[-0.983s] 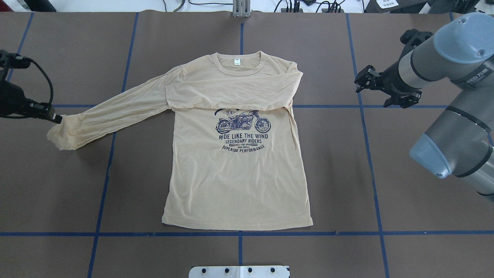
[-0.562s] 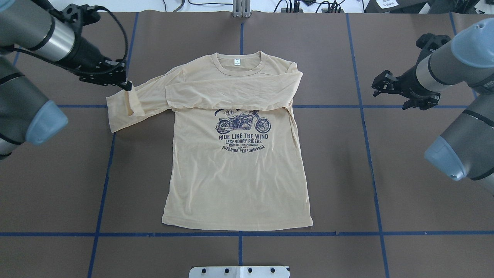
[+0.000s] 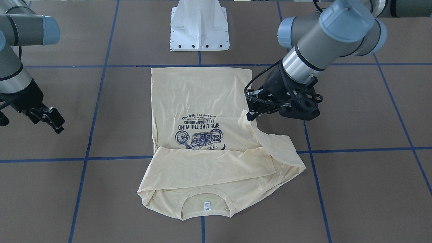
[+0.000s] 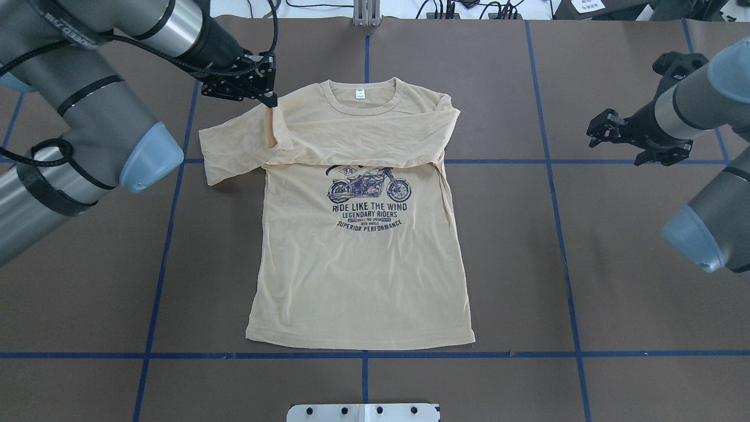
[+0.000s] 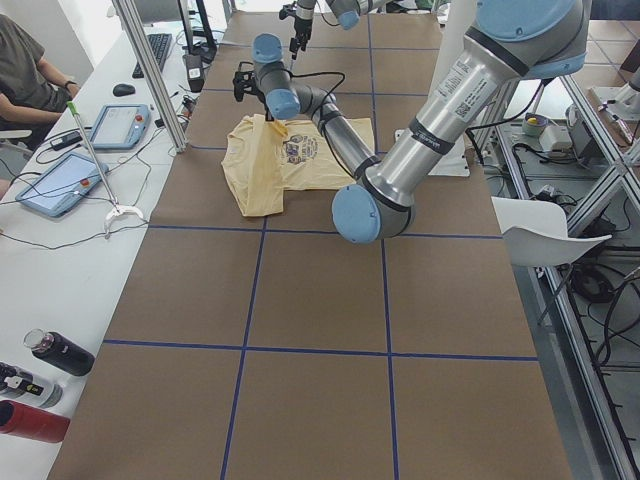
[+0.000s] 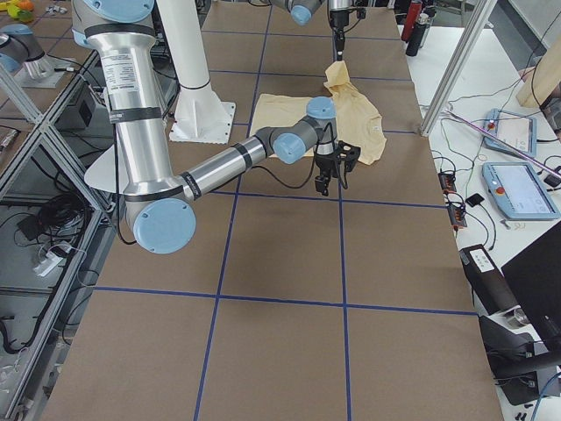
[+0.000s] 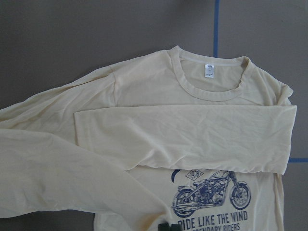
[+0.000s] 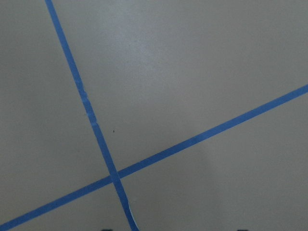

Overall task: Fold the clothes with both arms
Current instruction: 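Carry the grasped sleeve across the shirt body toward the collar, then release the sleeve with the left gripper while the right gripper moves to the hem corner, then move the left gripper to the other hem corner and grasp both hem corners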

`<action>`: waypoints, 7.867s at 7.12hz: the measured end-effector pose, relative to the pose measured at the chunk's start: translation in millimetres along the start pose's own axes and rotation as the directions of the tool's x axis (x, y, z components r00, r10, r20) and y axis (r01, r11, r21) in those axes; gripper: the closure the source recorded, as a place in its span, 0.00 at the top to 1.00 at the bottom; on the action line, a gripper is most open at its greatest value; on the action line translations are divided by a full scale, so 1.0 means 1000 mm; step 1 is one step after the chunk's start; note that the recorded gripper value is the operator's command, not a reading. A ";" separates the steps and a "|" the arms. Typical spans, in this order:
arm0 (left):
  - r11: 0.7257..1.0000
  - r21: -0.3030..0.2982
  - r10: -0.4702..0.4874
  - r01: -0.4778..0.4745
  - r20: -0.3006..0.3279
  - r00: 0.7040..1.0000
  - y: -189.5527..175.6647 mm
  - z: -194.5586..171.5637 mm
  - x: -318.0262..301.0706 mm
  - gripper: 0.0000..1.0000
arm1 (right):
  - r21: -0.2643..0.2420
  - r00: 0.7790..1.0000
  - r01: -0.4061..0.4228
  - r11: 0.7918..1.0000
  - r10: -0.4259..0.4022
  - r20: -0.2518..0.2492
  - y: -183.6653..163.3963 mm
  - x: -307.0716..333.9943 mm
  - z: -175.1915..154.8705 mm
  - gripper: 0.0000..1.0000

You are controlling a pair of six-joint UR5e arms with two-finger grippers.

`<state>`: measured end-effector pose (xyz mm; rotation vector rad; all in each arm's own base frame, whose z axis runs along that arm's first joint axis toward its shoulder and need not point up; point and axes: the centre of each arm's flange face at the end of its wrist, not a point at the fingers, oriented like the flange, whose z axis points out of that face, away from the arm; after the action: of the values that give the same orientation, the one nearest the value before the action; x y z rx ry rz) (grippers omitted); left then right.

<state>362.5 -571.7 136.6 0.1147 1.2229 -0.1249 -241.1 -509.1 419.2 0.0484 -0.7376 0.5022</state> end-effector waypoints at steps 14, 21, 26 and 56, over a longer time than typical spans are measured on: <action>0.969 0.219 -0.093 0.114 -0.104 0.990 0.009 0.187 0.175 1.00 | 0.016 0.997 0.052 0.999 -0.051 -0.056 -0.033 0.055 0.001 0.99; 0.990 0.138 -0.017 0.041 -0.167 0.986 0.104 0.038 -0.006 0.99 | -0.030 0.979 -0.194 0.981 0.195 0.053 0.213 -0.062 0.007 0.98; 0.989 0.141 -0.023 0.044 -0.149 0.989 0.105 0.038 -0.019 0.99 | -0.061 0.938 -0.320 0.946 0.325 0.119 0.380 -0.098 0.016 0.96; 0.960 -0.051 -0.254 0.276 0.258 0.932 0.355 0.152 -0.153 0.64 | -0.082 0.938 -0.326 0.942 0.333 0.097 0.395 -0.086 0.013 0.00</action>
<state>508.3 -239.4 338.8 -0.1405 0.9845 -0.3130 -482.4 -200.2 321.0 -0.1118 -0.8747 0.8008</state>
